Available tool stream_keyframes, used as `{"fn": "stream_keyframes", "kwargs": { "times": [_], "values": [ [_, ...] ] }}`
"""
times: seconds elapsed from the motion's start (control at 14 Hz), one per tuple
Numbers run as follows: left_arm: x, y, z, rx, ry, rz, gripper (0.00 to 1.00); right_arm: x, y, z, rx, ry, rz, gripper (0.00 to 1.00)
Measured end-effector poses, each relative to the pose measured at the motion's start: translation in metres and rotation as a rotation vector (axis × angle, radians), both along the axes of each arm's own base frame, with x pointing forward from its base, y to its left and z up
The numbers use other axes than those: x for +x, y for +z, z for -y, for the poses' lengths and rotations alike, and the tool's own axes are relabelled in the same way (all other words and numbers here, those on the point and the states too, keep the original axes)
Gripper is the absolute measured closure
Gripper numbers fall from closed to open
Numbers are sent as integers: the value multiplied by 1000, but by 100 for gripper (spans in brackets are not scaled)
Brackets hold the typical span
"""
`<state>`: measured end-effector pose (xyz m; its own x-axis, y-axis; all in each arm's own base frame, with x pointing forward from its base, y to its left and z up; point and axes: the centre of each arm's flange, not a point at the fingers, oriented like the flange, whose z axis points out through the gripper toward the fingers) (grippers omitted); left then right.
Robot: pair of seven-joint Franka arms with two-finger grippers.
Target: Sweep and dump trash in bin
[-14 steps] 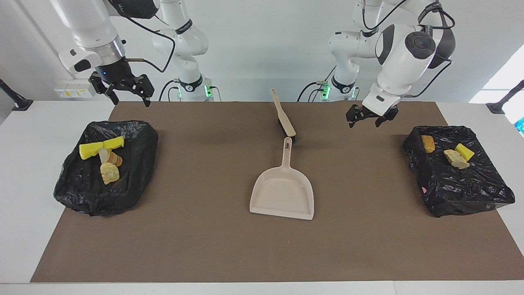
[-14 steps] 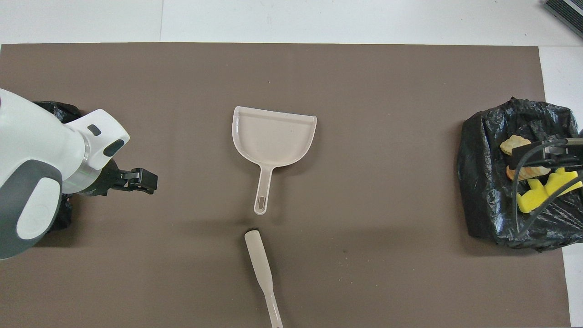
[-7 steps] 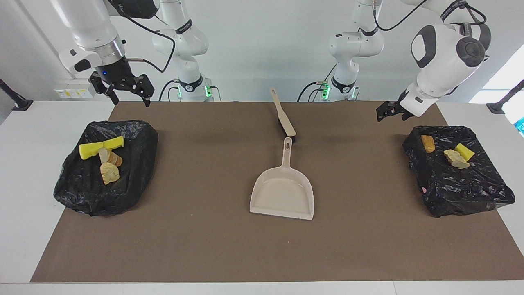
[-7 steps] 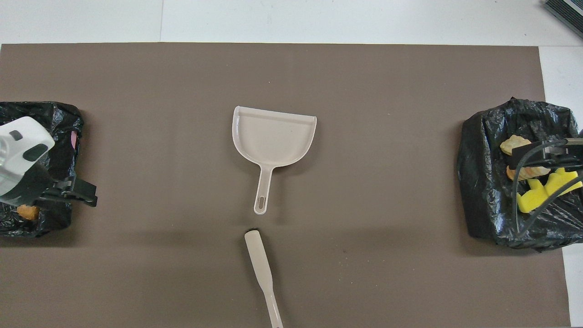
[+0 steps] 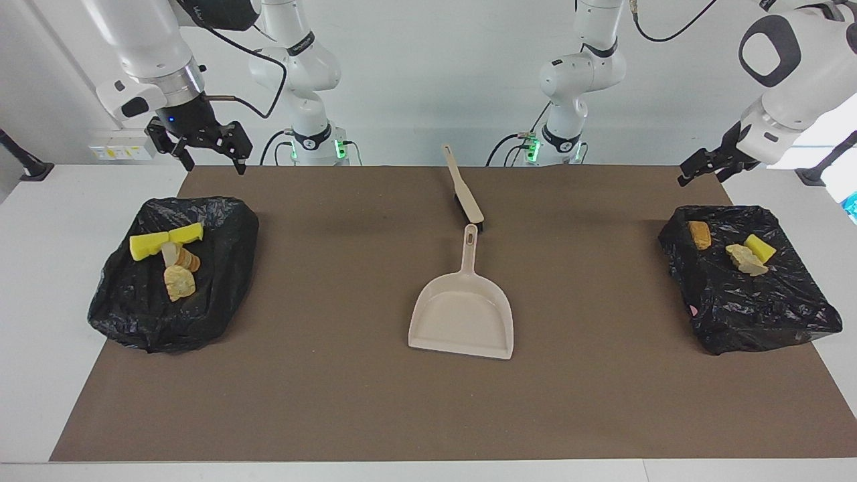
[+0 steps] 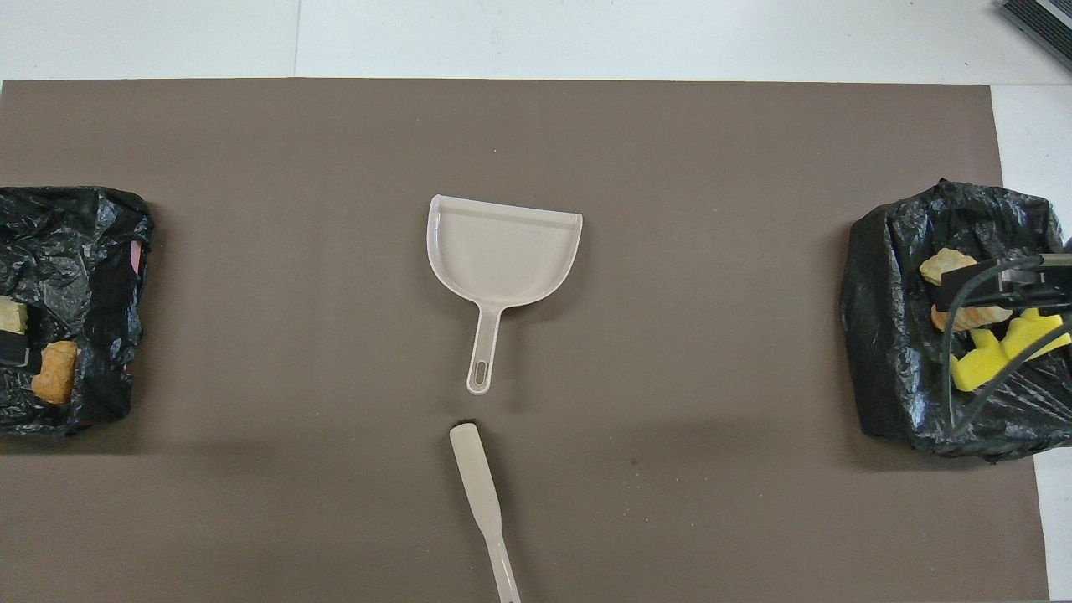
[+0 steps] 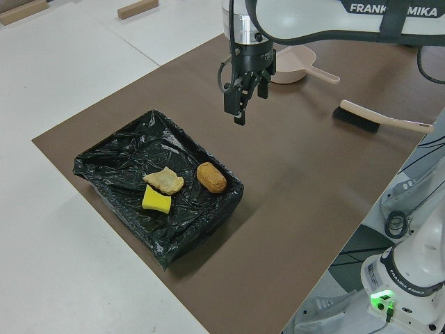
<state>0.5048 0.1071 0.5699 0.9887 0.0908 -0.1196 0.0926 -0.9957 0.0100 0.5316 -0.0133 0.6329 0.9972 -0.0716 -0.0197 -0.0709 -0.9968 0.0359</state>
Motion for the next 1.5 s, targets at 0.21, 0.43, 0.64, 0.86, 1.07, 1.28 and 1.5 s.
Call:
{"fn": "stream_keyframes", "kwargs": {
  "times": [0.21,0.43,0.64,0.86,1.07,1.28,1.5],
  "values": [
    [8,45,6,31,-17,99,0,0,0,0,0,0,0,0],
    [12,62,28,39,-57,131,0,0,0,0,0,0,0,0],
    [11,70,60,43,-111,136,0,0,0,0,0,0,0,0],
    [9,83,85,49,-150,157,0,0,0,0,0,0,0,0],
    [5,106,99,11,-159,198,0,0,0,0,0,0,0,0],
    [3,113,111,-20,-109,214,0,0,0,0,0,0,0,0],
    [2,115,121,-19,-117,217,0,0,0,0,0,0,0,0]
  ]
}}
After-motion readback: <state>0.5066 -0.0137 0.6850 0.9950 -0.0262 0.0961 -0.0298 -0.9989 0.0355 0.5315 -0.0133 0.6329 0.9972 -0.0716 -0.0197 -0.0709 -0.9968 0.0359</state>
